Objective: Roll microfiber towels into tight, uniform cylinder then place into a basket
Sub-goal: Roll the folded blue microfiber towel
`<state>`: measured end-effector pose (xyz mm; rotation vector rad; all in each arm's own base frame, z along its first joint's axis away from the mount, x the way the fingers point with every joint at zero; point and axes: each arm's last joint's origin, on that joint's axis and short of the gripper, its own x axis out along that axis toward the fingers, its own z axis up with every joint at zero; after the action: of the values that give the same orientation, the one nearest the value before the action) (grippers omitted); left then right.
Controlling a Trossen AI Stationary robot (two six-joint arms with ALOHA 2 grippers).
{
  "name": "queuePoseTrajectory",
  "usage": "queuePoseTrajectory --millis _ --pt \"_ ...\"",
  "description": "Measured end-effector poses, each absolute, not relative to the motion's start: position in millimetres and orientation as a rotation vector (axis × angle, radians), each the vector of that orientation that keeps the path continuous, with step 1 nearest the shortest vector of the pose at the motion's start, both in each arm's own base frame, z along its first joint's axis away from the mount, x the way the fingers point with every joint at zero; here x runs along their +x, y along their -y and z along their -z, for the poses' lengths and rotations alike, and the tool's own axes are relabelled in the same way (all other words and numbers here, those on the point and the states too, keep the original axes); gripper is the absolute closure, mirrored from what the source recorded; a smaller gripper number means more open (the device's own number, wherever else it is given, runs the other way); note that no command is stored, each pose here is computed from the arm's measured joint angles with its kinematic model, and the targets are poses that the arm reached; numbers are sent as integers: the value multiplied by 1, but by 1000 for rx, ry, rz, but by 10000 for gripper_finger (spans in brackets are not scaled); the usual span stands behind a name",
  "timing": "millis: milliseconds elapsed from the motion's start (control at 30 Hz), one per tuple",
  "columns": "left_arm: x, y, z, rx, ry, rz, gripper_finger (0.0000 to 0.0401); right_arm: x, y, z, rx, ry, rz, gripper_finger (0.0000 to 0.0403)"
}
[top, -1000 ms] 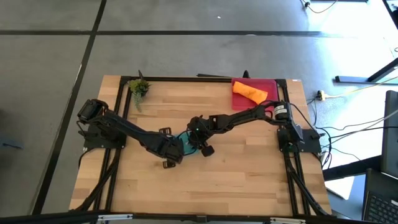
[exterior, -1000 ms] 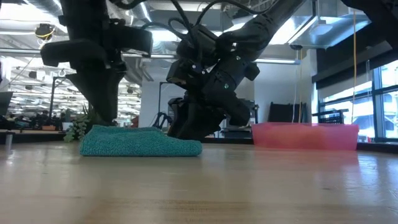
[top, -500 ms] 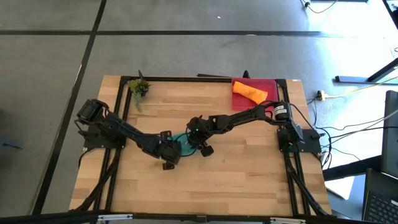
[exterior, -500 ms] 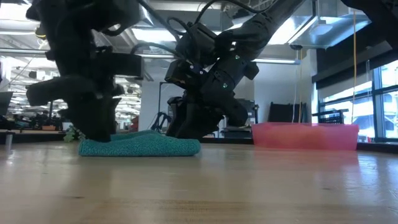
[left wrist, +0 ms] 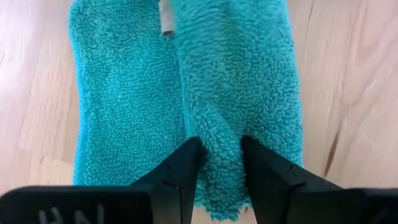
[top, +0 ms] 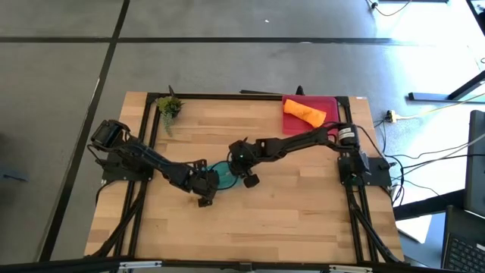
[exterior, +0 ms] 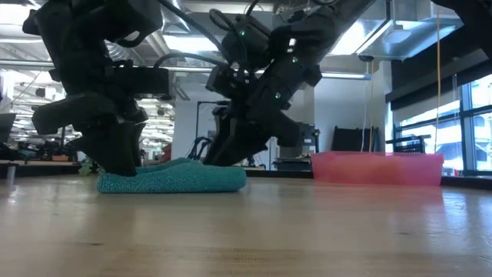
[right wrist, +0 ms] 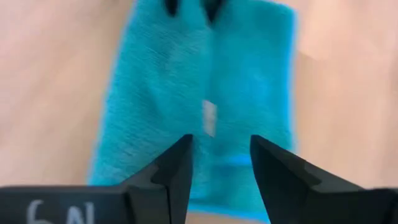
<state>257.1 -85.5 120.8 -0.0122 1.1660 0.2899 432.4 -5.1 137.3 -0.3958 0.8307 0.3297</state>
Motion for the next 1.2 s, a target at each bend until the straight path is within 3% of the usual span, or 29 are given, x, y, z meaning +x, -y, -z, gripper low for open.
queuePoseTrajectory --millis 133,367,667,1200 --pt "257 86 -121 -12 -1167 -290 287 428 2 -152 -442 -840 -272 242" --pt "257 86 -120 -14 -1165 -288 287 417 -16 -167 -449 -879 -339 242" --pt "258 86 -120 -16 -1159 -286 287 412 -50 -153 -550 -760 -447 242" --pt "258 86 -120 -9 -1155 -281 287 403 -25 -115 -559 -684 -430 242"
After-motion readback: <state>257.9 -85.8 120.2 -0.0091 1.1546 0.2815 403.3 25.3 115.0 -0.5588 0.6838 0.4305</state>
